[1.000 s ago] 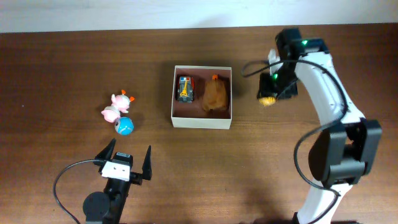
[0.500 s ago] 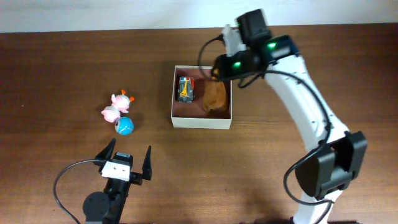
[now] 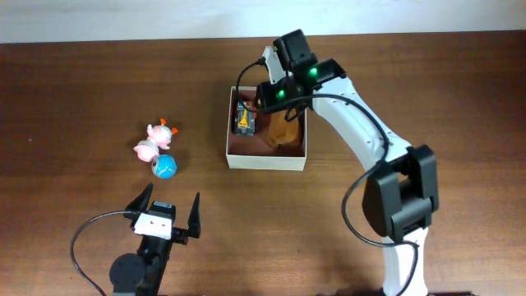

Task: Pack container
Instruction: 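Carry the yellow toy into the box and lower it, then release the yellow toy and raise the right gripper away, then reach the left gripper down to the pink plush pig and grasp it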

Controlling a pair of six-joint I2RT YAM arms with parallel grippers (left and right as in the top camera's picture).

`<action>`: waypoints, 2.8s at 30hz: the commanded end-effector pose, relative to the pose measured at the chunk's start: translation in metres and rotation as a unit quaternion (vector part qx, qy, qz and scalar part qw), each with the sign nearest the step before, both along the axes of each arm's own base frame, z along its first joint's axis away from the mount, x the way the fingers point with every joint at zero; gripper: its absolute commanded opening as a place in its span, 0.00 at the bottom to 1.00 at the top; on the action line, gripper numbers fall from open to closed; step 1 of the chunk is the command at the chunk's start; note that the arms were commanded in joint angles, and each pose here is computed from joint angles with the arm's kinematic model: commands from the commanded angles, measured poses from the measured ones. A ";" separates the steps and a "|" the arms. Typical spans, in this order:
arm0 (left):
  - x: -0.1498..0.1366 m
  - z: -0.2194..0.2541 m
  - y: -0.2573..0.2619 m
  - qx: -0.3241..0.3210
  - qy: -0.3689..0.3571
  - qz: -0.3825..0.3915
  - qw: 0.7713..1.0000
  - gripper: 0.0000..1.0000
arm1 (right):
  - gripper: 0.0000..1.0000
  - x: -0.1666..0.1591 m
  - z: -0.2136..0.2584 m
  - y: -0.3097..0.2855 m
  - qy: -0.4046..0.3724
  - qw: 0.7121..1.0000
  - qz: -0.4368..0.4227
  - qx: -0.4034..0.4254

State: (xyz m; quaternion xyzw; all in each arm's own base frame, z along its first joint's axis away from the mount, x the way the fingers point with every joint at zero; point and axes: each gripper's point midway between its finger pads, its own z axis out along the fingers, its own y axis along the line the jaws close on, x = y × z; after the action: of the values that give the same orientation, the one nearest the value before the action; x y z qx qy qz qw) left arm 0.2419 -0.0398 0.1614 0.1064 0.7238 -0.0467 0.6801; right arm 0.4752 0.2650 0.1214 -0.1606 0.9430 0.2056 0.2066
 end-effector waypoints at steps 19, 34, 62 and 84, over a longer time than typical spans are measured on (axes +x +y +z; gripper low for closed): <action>0.000 0.000 0.000 0.006 -0.003 -0.002 1.000 1.00 | 0.84 -0.007 0.011 -0.002 0.019 1.000 -0.004 -0.011; 0.000 0.000 0.000 0.006 -0.003 -0.002 1.000 1.00 | 0.99 -0.037 0.131 -0.198 0.051 0.948 -0.280 -0.143; -0.003 0.043 0.032 0.033 0.063 0.088 0.994 1.00 | 0.99 -0.074 0.114 -0.332 0.167 0.872 -0.442 -0.125; 0.090 -0.028 0.001 0.042 0.466 0.000 0.884 1.00 | 0.99 -0.074 0.114 -0.332 0.167 0.872 -0.442 -0.125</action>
State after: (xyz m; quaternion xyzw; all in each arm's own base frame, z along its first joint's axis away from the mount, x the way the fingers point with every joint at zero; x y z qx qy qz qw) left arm 0.3196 -0.0348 0.1397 0.0912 0.9597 -0.0484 0.2614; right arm 0.4003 -0.0666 0.2372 0.2815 0.9547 -0.0035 0.0966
